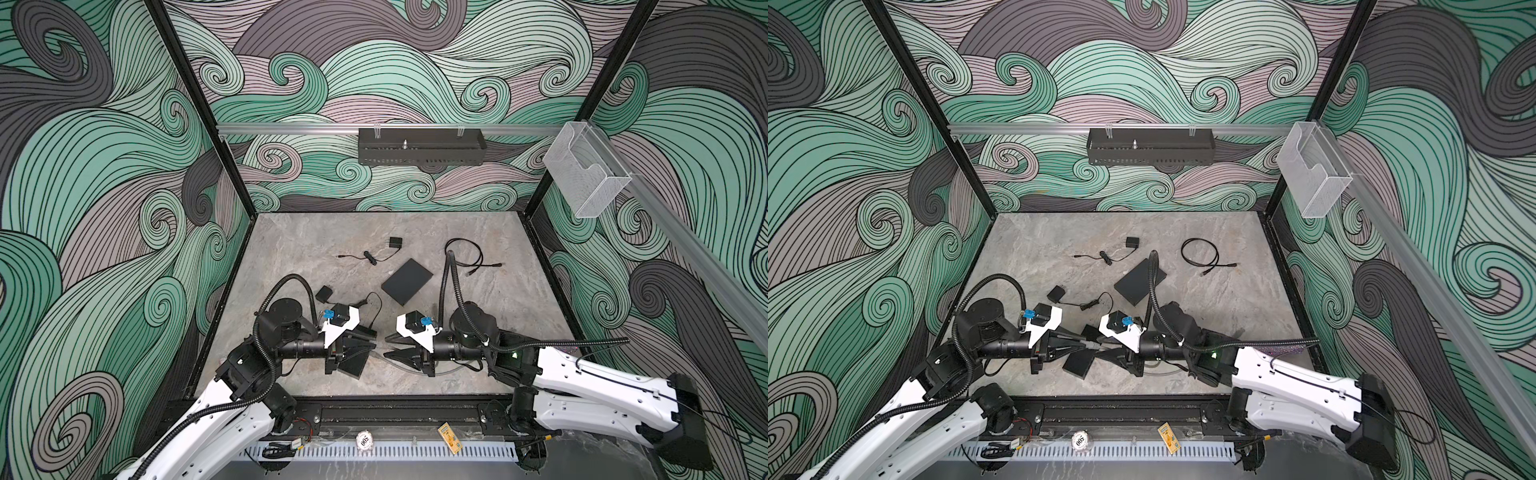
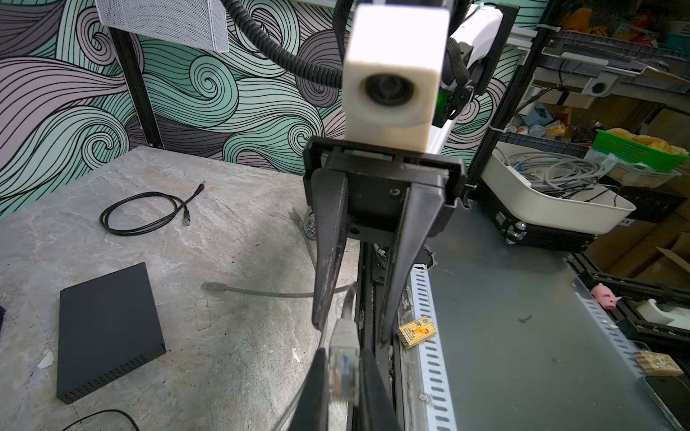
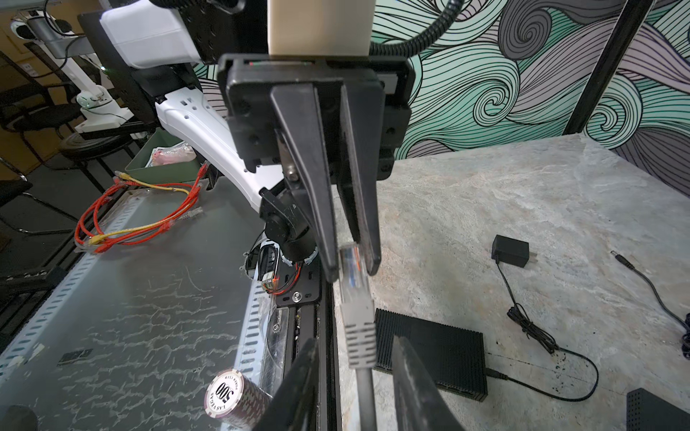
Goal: Insert the plug into the switch port
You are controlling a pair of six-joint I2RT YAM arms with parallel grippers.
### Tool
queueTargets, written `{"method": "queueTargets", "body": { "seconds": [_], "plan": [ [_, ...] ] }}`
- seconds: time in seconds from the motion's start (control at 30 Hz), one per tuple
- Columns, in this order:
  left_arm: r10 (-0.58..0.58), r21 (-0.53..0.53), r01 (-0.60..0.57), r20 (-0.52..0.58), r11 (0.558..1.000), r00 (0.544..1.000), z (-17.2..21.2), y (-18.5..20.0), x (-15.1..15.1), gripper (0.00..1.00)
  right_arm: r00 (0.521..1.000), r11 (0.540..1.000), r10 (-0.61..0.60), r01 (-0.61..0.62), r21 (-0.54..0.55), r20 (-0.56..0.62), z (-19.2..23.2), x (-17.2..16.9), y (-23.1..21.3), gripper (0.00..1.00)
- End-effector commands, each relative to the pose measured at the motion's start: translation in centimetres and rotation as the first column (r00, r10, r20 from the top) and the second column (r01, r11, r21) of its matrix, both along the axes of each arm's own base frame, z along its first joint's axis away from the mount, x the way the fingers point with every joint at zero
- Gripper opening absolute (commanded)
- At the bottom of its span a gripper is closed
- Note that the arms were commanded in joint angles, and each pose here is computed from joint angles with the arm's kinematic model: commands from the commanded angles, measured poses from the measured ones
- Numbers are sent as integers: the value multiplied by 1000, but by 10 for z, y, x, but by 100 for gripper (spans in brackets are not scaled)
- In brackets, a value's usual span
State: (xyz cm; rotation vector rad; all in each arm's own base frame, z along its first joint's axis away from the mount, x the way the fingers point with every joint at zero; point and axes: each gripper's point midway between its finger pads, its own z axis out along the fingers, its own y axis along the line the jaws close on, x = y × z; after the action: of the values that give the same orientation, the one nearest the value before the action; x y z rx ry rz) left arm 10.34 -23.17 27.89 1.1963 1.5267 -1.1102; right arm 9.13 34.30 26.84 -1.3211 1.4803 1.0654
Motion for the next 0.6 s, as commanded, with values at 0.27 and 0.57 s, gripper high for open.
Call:
{"method": "queueTargets", "body": {
  "seconds": [0.27,0.57],
  "plan": [
    [-16,-16,16,9,1000,1000,4,-2,-3,0,1000,1000,14,-15,3,9,9,0,8,23],
    [-16,-19,16,12,1000,1000,5,-2,-2,0,1000,1000,21,-21,2,6,10,-2,6,16]
  ]
}}
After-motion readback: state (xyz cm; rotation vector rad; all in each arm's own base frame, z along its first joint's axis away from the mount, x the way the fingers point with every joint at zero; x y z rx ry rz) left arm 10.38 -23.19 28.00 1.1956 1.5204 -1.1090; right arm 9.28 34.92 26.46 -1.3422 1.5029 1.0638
